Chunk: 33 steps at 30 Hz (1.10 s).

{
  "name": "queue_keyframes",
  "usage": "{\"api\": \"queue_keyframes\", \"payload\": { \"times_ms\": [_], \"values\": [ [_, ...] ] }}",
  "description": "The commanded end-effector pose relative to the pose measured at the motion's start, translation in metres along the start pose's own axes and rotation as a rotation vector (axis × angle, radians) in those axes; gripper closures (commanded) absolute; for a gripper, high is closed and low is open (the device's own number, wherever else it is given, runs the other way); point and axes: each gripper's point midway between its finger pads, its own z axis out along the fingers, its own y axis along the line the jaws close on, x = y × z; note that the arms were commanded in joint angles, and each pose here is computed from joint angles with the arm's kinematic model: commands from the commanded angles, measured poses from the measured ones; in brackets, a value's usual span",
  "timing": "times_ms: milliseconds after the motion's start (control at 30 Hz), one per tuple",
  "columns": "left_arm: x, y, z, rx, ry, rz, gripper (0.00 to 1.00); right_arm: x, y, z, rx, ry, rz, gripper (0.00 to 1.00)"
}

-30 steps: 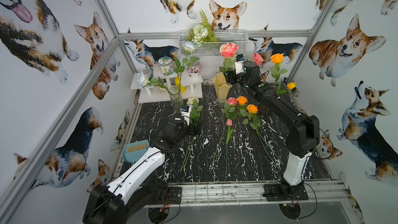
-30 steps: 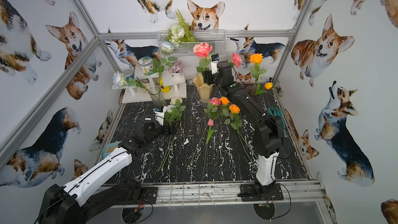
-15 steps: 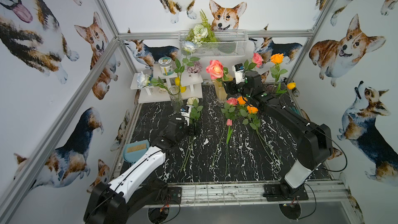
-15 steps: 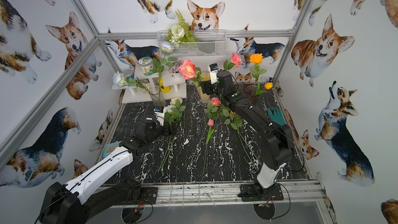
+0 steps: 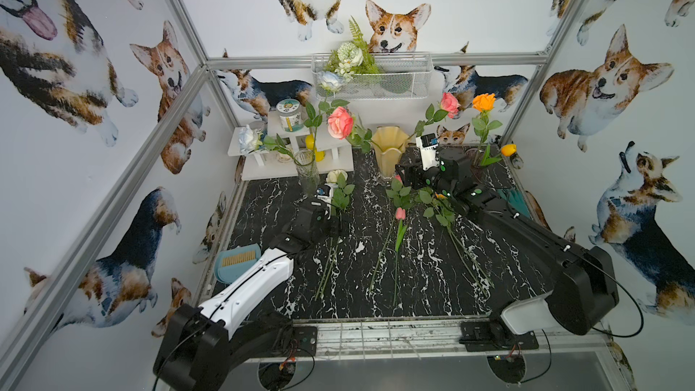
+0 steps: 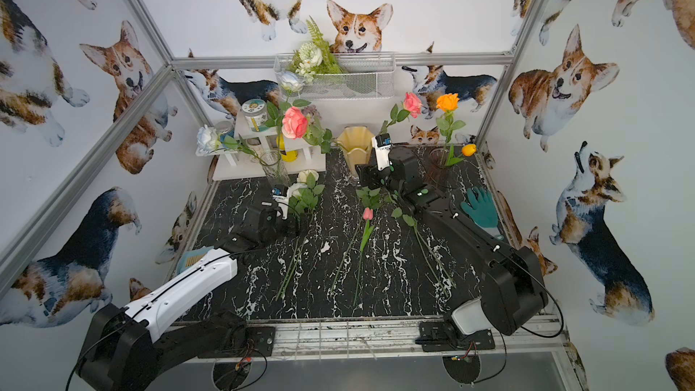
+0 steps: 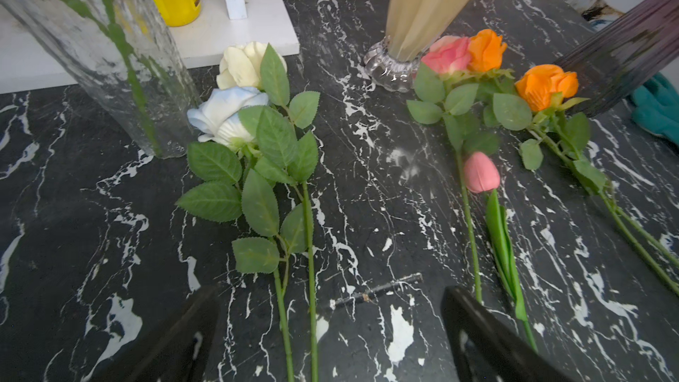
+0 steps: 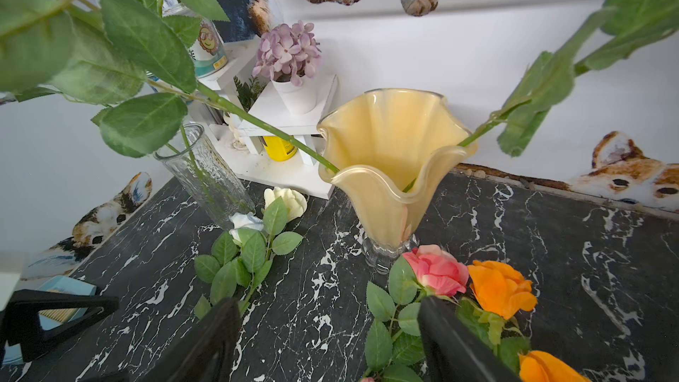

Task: Arrange the flowers in different vases according to their variety
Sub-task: Pick up the flower at the center of the board.

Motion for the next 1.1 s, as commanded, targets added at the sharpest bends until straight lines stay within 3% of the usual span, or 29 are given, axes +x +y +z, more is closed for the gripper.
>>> {"api": "queue_keyframes", "payload": {
  "times_ms": [0,233,367,400,467,767,1067],
  "values": [
    [0.001,0.010,0.003,-0.040,0.020,-0.012,0.00,0.001,0.002,-0.009,-0.011,-0.018,0.020,0.18],
    [0.020,0.022,0.013,-0.072,0.120,-0.031,0.05,0.031,0.000,-0.026,-0.015,0.031,0.055,0.19],
    [0.048,0.026,0.020,-0.094,0.233,-0.036,0.10,0.043,-0.001,-0.033,-0.018,0.051,0.069,0.19],
    [0.037,0.024,0.021,-0.092,0.226,-0.040,0.11,0.045,-0.001,-0.034,-0.016,0.055,0.071,0.19],
    [0.046,0.025,0.024,-0.099,0.271,-0.048,0.14,0.050,-0.003,-0.037,-0.010,0.062,0.071,0.19],
    [0.083,0.026,0.028,-0.112,0.429,-0.091,0.27,0.059,-0.004,-0.043,-0.004,0.086,0.064,0.19],
    [0.106,0.028,0.031,-0.113,0.516,-0.106,0.34,0.066,-0.006,-0.044,0.002,0.111,0.055,0.19]
  ]
}}
